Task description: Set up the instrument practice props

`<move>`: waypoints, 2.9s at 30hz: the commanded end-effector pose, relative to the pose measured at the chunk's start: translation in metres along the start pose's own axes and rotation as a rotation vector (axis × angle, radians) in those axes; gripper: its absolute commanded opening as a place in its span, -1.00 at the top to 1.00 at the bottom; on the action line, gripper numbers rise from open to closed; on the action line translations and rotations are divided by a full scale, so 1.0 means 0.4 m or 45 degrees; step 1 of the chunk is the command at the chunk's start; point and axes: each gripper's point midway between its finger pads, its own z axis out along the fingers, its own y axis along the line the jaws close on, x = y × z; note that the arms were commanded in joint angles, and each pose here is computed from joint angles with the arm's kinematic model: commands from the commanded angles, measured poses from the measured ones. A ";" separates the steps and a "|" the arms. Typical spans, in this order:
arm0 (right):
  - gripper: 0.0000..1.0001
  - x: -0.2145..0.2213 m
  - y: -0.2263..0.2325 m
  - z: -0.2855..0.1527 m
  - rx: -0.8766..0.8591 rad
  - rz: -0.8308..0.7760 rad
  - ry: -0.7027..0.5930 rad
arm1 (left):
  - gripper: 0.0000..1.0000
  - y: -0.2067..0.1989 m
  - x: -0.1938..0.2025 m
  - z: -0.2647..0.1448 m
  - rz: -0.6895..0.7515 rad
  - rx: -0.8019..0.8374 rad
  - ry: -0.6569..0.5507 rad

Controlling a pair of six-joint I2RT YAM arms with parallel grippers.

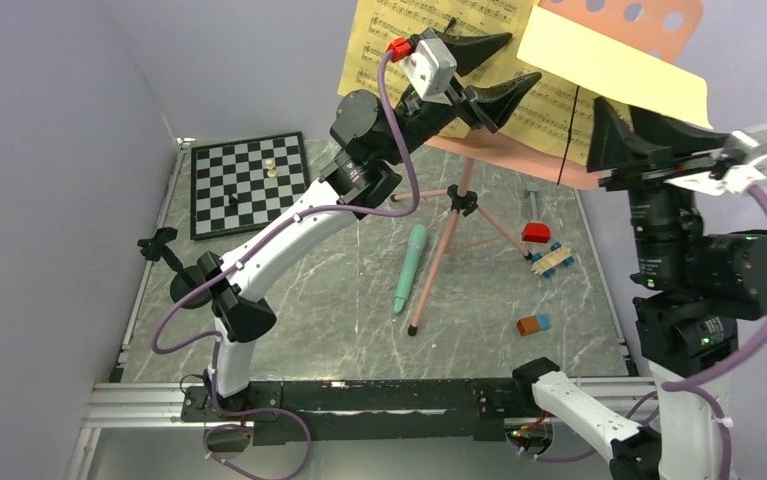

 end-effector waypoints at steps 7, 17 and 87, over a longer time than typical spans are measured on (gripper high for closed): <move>0.09 -0.097 -0.022 0.079 0.049 -0.078 -0.085 | -0.42 -0.026 -0.120 -0.017 -0.013 0.058 -0.084; 0.08 -0.110 -0.019 0.125 0.048 -0.096 -0.107 | -0.45 -0.008 -0.147 -0.009 0.036 0.020 -0.127; 0.05 -0.132 -0.038 0.246 0.097 -0.372 -0.151 | -0.67 0.073 0.044 -0.164 0.099 -0.167 0.219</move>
